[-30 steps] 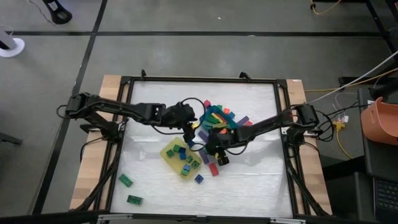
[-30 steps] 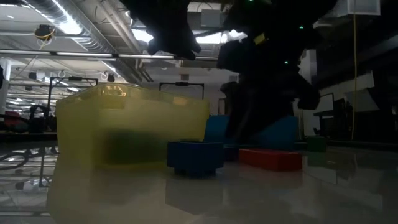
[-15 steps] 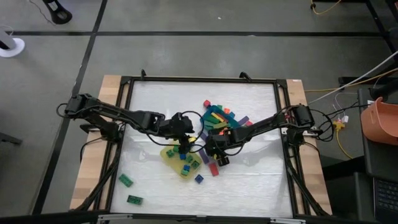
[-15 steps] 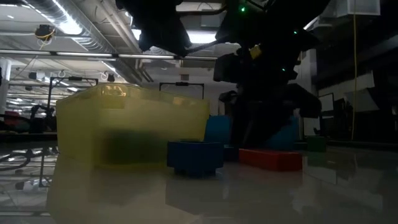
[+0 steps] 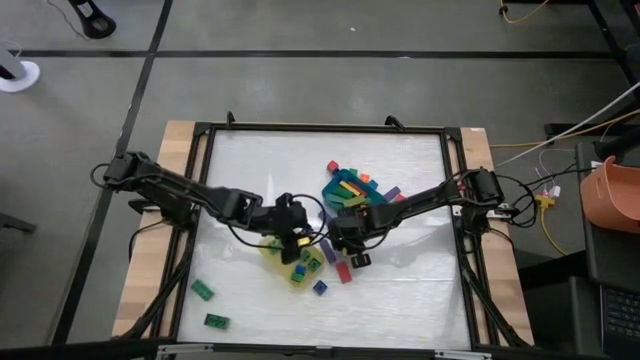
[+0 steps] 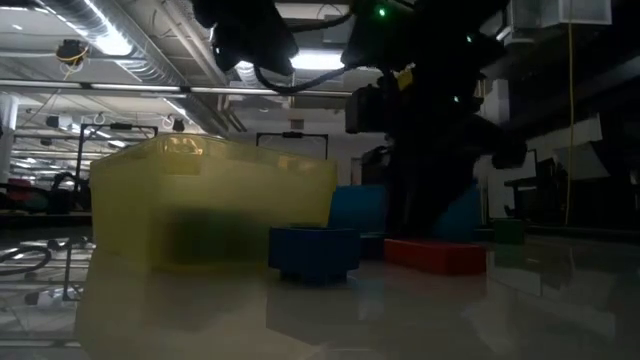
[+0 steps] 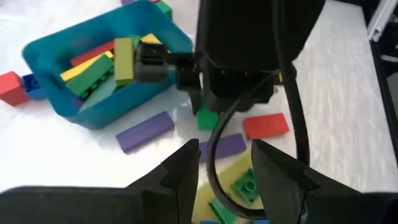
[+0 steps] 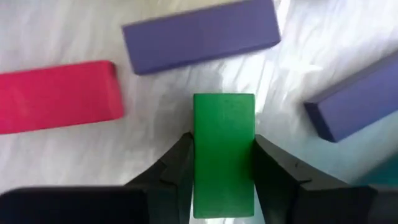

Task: Sort blocks by size
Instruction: Put the large green wooden block into the blue bin

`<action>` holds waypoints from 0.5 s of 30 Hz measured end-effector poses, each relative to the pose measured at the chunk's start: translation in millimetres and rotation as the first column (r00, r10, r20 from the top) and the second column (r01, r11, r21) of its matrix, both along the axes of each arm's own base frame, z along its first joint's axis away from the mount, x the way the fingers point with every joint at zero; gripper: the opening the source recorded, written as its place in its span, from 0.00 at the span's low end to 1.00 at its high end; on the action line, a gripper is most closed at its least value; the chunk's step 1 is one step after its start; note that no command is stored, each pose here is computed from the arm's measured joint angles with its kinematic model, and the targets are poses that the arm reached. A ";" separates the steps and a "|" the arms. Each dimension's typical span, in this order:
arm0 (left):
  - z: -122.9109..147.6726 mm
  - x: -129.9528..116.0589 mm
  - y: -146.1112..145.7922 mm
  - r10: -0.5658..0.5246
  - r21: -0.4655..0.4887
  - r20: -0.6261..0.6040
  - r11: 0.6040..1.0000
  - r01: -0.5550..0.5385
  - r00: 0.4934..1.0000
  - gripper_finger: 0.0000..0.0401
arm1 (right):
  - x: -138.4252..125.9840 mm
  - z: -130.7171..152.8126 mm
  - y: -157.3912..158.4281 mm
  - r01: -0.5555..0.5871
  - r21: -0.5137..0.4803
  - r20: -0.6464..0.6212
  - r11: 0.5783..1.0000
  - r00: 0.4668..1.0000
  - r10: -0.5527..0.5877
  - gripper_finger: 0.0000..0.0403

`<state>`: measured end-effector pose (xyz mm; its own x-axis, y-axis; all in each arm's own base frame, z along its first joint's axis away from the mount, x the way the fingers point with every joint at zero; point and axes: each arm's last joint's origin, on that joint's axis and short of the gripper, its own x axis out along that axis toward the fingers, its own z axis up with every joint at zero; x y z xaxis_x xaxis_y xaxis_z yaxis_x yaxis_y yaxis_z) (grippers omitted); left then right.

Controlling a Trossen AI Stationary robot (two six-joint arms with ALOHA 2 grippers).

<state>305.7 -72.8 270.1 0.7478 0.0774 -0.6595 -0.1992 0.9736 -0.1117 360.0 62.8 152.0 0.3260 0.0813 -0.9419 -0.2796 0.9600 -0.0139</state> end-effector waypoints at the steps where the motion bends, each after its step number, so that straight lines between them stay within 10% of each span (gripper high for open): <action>1: -0.3 -0.8 -2.1 -0.007 0.001 -0.003 1.000 0.007 1.000 0.33 | 1.8 5.7 0.3 0.000 -0.001 -0.012 1.000 1.000 0.000 0.33; 15: -4.0 -12.9 -24.2 0.002 -0.056 -0.067 0.998 -0.006 0.998 0.33 | 3.8 70.6 -4.7 -0.003 -0.218 -0.172 0.976 0.985 -0.035 0.32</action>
